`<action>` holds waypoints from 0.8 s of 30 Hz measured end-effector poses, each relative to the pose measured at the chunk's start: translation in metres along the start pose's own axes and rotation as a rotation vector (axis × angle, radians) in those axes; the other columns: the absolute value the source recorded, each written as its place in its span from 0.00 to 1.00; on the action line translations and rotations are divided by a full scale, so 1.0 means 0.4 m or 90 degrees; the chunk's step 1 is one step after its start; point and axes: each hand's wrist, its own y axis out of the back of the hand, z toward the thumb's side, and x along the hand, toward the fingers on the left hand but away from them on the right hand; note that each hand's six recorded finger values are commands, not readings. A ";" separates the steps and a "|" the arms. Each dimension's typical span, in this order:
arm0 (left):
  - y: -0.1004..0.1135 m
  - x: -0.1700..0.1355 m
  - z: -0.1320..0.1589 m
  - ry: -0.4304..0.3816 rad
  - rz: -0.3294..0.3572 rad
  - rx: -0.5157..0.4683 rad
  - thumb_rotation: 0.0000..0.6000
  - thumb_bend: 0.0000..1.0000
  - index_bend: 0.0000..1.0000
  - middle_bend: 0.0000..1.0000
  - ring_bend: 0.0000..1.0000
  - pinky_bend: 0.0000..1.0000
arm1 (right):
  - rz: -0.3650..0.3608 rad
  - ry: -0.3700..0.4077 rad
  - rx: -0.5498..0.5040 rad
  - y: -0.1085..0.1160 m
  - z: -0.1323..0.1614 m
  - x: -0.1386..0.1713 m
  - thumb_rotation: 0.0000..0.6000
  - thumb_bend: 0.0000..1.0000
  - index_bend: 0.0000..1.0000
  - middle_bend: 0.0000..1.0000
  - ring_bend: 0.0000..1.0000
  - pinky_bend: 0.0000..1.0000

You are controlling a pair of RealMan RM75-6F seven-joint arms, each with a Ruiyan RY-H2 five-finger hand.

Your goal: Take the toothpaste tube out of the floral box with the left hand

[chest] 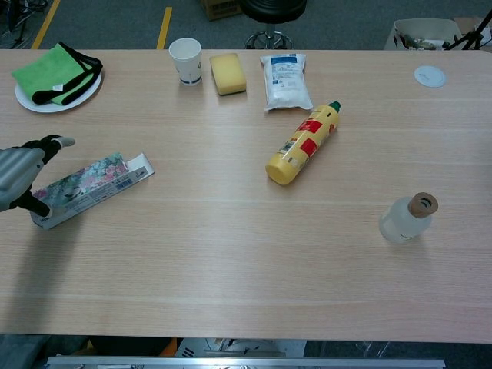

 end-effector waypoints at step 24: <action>-0.060 0.058 0.005 0.032 -0.041 0.021 1.00 0.14 0.10 0.08 0.13 0.25 | 0.026 -0.018 -0.008 -0.034 -0.030 0.013 1.00 0.21 0.23 0.23 0.14 0.17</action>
